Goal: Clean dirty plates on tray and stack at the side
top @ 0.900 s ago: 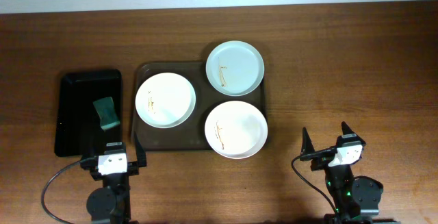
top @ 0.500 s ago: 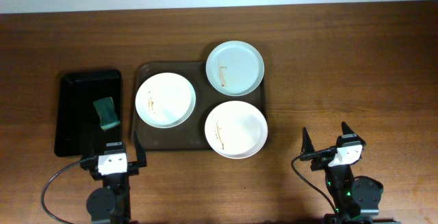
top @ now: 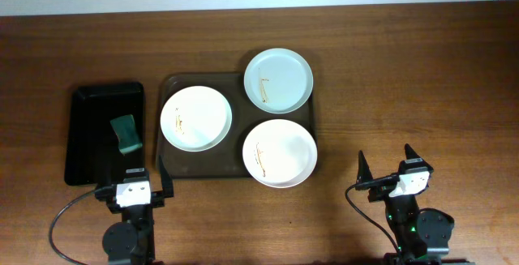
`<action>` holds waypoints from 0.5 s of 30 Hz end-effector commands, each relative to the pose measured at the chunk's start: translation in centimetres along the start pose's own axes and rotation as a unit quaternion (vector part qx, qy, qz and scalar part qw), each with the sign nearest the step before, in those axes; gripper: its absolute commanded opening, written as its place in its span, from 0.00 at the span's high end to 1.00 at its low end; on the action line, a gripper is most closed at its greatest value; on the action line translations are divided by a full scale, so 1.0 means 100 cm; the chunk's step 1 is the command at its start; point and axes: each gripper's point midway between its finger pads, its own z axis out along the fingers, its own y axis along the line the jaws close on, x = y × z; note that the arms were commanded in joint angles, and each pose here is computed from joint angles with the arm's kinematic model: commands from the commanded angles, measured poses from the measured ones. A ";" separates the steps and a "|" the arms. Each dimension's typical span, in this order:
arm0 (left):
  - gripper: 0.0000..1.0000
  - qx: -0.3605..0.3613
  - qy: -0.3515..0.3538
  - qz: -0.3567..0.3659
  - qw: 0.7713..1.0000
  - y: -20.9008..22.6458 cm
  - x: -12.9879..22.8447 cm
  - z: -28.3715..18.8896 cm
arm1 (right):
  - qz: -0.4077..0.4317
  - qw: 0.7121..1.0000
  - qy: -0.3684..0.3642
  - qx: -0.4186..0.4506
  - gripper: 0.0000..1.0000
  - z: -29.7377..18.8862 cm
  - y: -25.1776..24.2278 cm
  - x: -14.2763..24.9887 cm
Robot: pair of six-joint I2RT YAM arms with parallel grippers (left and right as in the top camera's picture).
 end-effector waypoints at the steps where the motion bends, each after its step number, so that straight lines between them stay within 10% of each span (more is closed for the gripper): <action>1: 0.01 0.007 -0.002 0.008 1.000 -0.003 0.001 0.000 | 0.002 1.000 0.003 -0.005 0.02 0.000 0.002 0.003; 15: 0.01 0.057 -0.090 -0.015 0.994 -0.015 -0.050 -0.008 | 0.052 0.995 -0.075 -0.041 0.02 -0.010 0.014 -0.057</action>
